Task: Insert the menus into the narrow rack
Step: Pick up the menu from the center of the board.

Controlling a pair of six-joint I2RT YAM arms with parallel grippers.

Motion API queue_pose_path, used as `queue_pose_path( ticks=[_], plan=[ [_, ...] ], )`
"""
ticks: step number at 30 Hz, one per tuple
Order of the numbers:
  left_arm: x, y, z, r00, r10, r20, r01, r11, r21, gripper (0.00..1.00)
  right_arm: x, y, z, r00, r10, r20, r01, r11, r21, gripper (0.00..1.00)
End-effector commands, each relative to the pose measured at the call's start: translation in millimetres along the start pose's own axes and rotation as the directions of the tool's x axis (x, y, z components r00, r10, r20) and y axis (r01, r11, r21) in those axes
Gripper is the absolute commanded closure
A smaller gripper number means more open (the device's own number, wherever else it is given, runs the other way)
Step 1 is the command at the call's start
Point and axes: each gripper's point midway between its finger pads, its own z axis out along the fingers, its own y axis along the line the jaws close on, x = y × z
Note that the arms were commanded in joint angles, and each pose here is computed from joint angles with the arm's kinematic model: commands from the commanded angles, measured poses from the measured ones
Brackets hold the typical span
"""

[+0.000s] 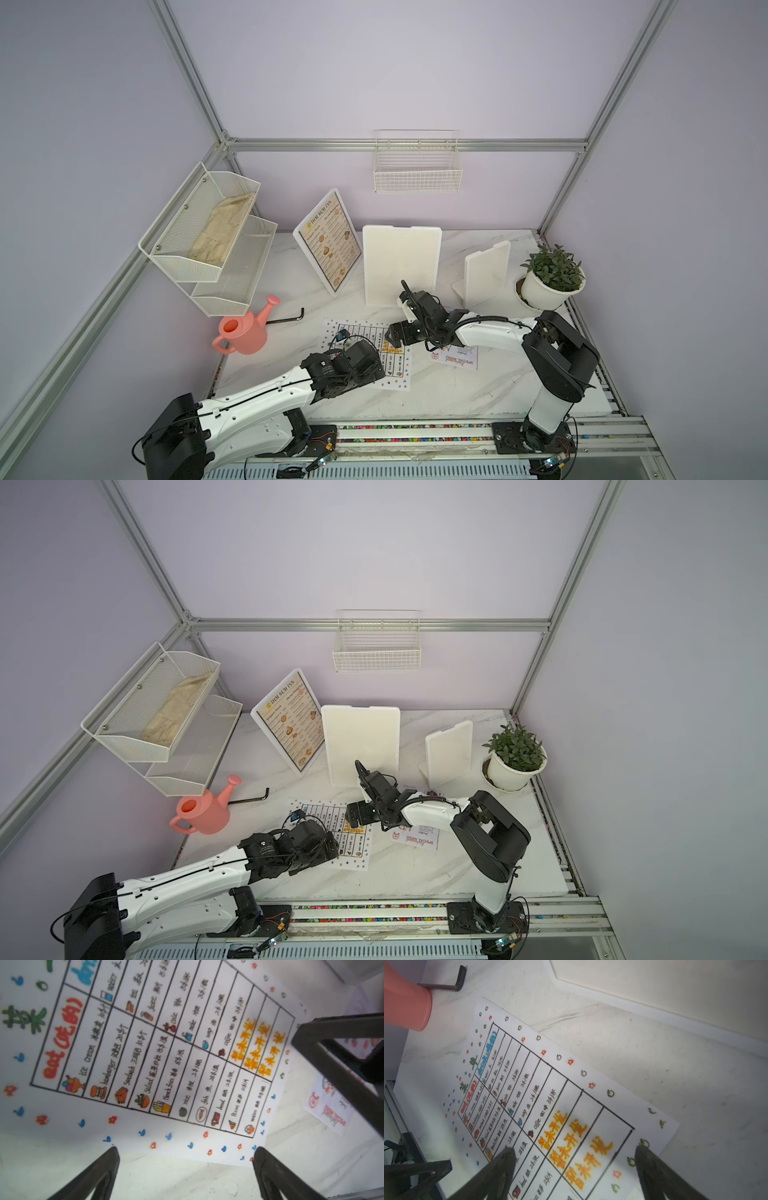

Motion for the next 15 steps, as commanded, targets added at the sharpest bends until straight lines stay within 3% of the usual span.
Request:
queue_pose_path(
  ticks=[1,15],
  plan=[
    [8,3,3,0.997,-0.072,-0.036,0.072,0.997,0.011,0.0,-26,14,1,0.998,-0.006,0.065,0.009,0.999,-0.045,0.1],
    [22,28,9,0.991,-0.11,-0.078,0.104,0.991,-0.078,0.0,-35,7,22,0.998,-0.029,0.054,0.029,1.0,0.009,0.11]
  ],
)
